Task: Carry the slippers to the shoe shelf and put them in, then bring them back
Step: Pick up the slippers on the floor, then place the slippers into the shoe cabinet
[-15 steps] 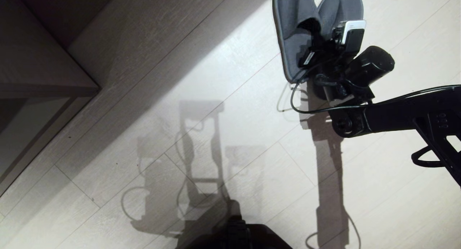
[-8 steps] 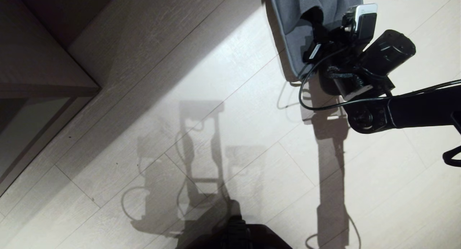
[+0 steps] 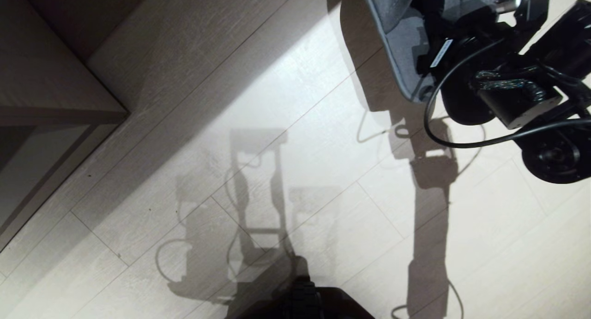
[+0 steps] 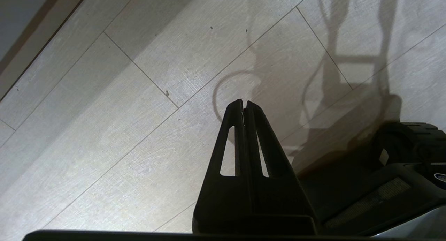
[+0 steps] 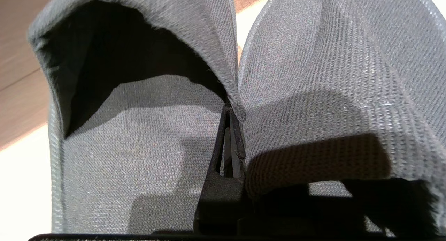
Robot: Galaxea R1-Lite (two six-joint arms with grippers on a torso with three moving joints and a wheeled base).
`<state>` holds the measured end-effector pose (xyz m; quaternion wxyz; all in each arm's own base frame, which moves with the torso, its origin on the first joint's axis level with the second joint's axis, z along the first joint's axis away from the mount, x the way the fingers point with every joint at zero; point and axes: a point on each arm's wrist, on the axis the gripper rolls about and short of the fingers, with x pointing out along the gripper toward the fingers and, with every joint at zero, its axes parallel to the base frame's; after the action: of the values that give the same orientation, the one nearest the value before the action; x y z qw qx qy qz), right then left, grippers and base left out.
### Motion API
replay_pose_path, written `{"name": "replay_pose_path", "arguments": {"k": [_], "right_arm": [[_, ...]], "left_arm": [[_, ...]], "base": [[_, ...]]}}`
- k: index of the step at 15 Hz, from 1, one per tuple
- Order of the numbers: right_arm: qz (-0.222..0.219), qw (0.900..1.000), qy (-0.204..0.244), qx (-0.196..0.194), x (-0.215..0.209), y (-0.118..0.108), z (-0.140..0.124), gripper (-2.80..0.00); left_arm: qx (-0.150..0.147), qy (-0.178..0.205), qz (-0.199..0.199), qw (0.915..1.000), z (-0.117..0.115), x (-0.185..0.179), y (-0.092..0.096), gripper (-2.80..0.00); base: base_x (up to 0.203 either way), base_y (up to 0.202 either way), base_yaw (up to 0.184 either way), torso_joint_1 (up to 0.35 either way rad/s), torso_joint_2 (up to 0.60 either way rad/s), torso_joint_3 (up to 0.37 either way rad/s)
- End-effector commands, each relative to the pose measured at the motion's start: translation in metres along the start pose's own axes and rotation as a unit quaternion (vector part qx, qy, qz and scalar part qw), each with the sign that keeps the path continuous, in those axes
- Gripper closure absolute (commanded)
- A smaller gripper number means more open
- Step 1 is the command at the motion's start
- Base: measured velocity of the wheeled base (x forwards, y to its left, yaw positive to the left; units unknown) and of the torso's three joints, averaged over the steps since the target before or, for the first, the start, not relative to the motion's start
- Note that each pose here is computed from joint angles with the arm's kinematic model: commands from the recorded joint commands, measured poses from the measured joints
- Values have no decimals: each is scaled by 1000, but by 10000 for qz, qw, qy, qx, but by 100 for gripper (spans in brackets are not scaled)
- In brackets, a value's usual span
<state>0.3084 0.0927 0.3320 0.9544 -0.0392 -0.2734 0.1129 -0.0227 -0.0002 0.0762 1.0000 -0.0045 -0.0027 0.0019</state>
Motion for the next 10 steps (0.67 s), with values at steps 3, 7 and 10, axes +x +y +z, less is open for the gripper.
{"name": "replay_pose_path", "arguments": {"k": [3,7,10], "right_arm": [[-36,10000,-70,-2,-64,-12,66,0],[-243,9997,36,-54,-135,-22,103,0],[-575,9981,-3,-232,-193,-33,128,0]], "left_arm": [[-1,4,4,10000,0,0,0,0],[-1,-2,4,10000,0,0,0,0],[-1,4,4,10000,0,0,0,0]], "base": [[0,0,0,0,0,0],[0,0,0,0,0,0],[0,0,0,0,0,0]]}}
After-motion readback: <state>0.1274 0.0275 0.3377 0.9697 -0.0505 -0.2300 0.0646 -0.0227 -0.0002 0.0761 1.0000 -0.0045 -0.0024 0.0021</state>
